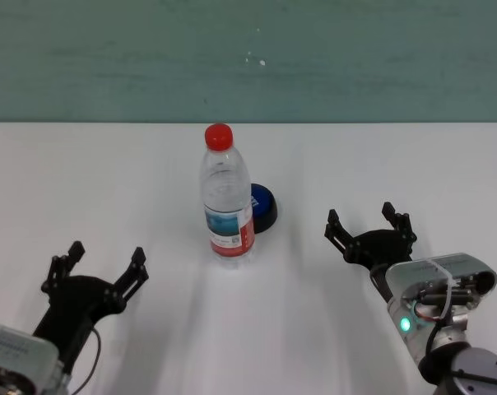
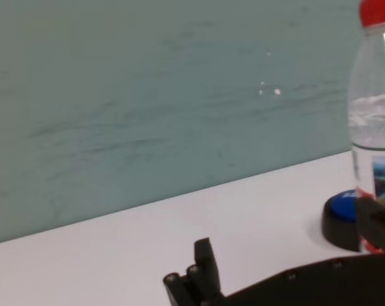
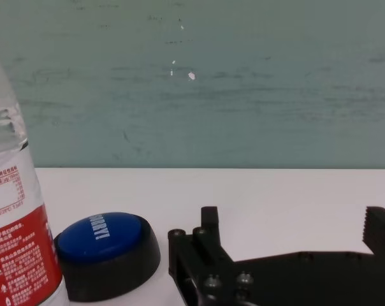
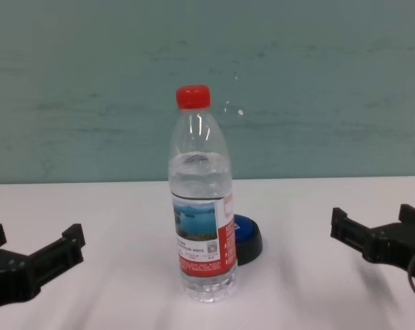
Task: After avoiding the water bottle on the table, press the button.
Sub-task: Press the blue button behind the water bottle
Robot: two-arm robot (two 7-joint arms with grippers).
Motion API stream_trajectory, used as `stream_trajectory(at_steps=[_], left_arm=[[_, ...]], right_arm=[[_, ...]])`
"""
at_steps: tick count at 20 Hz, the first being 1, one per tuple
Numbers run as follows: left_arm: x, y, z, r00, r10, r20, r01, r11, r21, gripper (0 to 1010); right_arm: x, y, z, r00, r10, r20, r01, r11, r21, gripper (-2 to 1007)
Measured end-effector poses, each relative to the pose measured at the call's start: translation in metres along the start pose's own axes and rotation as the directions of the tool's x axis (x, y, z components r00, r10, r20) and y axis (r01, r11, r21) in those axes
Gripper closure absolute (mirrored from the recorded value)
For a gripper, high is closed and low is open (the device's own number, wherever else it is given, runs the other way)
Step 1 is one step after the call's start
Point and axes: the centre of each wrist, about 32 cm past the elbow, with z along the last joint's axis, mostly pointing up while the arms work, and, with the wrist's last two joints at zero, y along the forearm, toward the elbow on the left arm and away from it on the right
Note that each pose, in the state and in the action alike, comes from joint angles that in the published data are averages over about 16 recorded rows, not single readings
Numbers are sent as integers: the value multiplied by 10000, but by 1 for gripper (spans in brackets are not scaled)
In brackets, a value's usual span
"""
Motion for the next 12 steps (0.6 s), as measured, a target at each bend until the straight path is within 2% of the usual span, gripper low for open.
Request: stream_trajectory(at_steps=[6,12], left_arm=[[52,122,-40,9955,-930,165,931,9956,-43,10],[148,150,-108,9849,-1695,344,1704,9851,-249,10]], right_arm=[[0,0,0,10000,0,0,0,10000,0,1],[0,0,0,10000,0,0,0,10000,0,1]])
